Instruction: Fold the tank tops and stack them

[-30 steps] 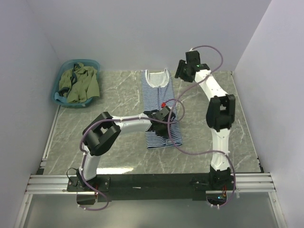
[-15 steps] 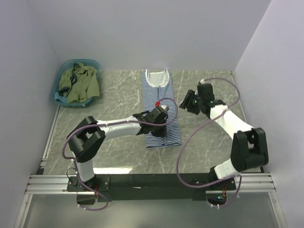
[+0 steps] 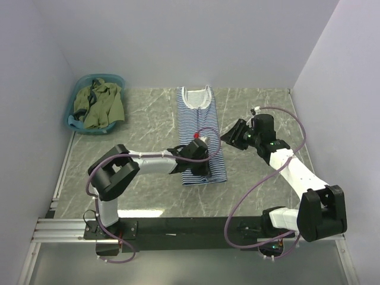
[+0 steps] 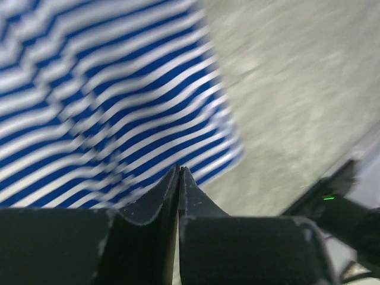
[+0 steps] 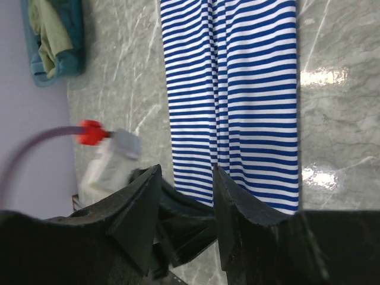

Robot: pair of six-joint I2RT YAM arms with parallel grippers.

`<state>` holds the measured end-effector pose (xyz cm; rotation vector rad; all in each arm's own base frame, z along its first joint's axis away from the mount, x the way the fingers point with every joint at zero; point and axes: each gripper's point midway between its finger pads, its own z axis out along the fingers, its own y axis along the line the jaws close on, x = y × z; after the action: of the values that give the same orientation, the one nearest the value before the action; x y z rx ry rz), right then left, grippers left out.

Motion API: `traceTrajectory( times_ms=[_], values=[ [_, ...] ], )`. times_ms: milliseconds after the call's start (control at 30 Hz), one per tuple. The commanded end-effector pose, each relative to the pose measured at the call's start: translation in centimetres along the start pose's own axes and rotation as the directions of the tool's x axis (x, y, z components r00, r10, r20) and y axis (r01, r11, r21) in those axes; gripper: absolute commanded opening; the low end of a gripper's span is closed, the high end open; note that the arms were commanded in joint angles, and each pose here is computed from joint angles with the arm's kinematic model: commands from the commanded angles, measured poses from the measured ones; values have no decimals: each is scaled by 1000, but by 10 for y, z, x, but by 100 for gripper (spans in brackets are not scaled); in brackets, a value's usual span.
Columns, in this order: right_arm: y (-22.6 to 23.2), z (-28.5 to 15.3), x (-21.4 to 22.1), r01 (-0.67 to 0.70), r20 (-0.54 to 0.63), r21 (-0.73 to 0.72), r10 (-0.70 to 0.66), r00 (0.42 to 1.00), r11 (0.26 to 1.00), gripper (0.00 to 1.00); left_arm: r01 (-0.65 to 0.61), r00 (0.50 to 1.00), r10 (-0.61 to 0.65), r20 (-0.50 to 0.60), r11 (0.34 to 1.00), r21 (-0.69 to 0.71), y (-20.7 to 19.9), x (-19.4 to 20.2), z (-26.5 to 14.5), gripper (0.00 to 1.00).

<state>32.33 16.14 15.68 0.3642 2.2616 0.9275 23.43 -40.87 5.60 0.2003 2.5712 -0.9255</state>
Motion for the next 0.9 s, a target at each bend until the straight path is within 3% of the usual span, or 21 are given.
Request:
traceTrajectory(
  times_ms=[0,300,433,600,800,867],
  values=[
    [21,-6,-15,3,28,-74,-1,1000,997,47,27,998,-27,-51,1000,-17,14,24,3,8],
    [34,-8,-32,-1,19,-93,3,1000,996,47,7,999,-10,-45,998,-64,27,32,-4,4],
    [3,-17,-18,-20,8,-21,21,1000,1000,47,-8,999,8,37,1000,7,1,4,-26,12],
    [-31,-28,30,-45,-65,43,47,997,998,48,7,991,-16,131,998,66,-17,-25,-61,24],
    [-70,-36,75,-31,-125,153,50,991,988,50,119,982,-113,154,992,-28,20,-20,-87,34],
    [-74,-35,86,-33,-142,166,57,988,986,52,163,976,-153,153,985,-58,37,-15,-94,44]
  ],
)
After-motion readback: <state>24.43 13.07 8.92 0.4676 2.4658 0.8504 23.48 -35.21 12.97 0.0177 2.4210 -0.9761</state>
